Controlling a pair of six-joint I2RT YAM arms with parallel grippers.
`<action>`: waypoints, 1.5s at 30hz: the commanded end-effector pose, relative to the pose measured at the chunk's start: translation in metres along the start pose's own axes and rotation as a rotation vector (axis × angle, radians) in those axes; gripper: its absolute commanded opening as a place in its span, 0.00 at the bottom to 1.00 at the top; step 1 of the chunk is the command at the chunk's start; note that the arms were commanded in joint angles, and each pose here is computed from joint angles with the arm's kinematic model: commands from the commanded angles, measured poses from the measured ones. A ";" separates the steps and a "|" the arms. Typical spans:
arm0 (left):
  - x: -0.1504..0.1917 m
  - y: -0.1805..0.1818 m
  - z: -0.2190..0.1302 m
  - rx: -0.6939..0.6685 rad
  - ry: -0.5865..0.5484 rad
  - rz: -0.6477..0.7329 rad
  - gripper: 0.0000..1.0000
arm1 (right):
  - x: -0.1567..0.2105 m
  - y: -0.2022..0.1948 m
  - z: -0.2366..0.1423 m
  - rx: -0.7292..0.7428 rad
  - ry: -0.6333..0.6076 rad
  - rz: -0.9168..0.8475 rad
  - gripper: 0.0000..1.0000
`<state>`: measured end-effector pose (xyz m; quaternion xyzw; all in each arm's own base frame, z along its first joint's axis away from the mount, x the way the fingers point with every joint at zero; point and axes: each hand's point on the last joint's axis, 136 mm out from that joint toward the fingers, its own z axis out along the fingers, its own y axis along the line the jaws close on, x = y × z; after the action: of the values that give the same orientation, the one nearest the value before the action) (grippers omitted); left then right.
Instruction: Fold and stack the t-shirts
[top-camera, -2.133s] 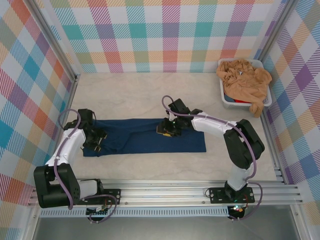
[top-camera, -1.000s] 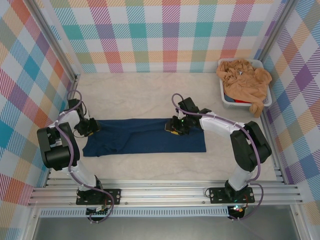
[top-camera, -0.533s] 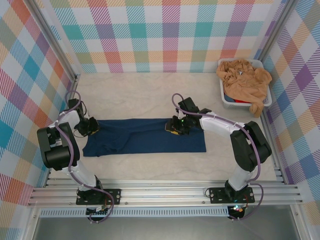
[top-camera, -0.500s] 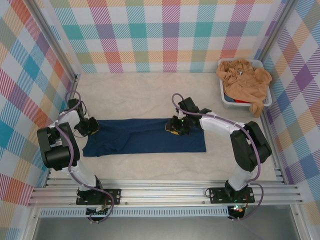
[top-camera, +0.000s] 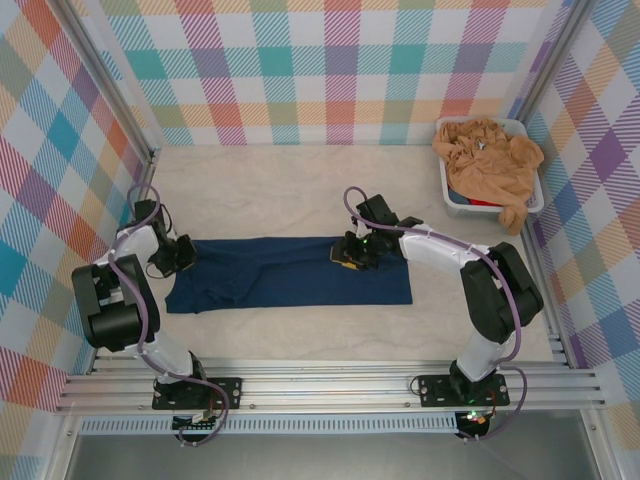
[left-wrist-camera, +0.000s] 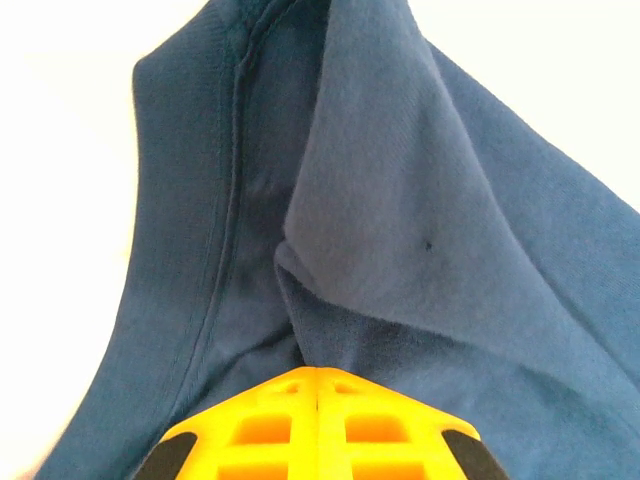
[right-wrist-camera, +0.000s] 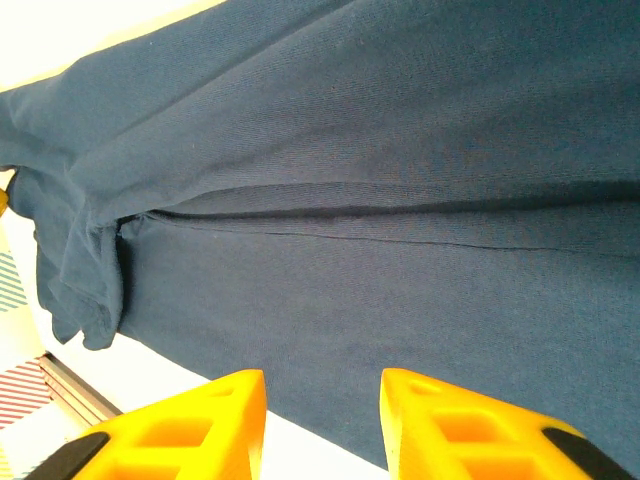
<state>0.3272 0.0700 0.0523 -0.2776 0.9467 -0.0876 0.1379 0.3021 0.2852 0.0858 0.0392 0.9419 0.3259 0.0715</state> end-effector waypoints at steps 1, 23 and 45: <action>0.008 0.003 -0.020 -0.003 -0.043 -0.063 0.00 | -0.005 0.005 -0.003 -0.023 -0.015 0.000 0.35; 0.046 0.032 -0.021 -0.119 -0.056 -0.215 0.04 | -0.007 0.012 0.000 -0.043 0.019 -0.016 0.34; 0.084 -0.029 -0.058 -0.024 -0.053 -0.202 0.42 | -0.009 0.006 -0.003 -0.006 0.004 -0.017 0.34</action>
<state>0.2838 0.0259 0.1052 -0.3410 0.9170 -0.0612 0.1976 0.3050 0.2872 0.0858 0.0371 0.9417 0.3280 0.0647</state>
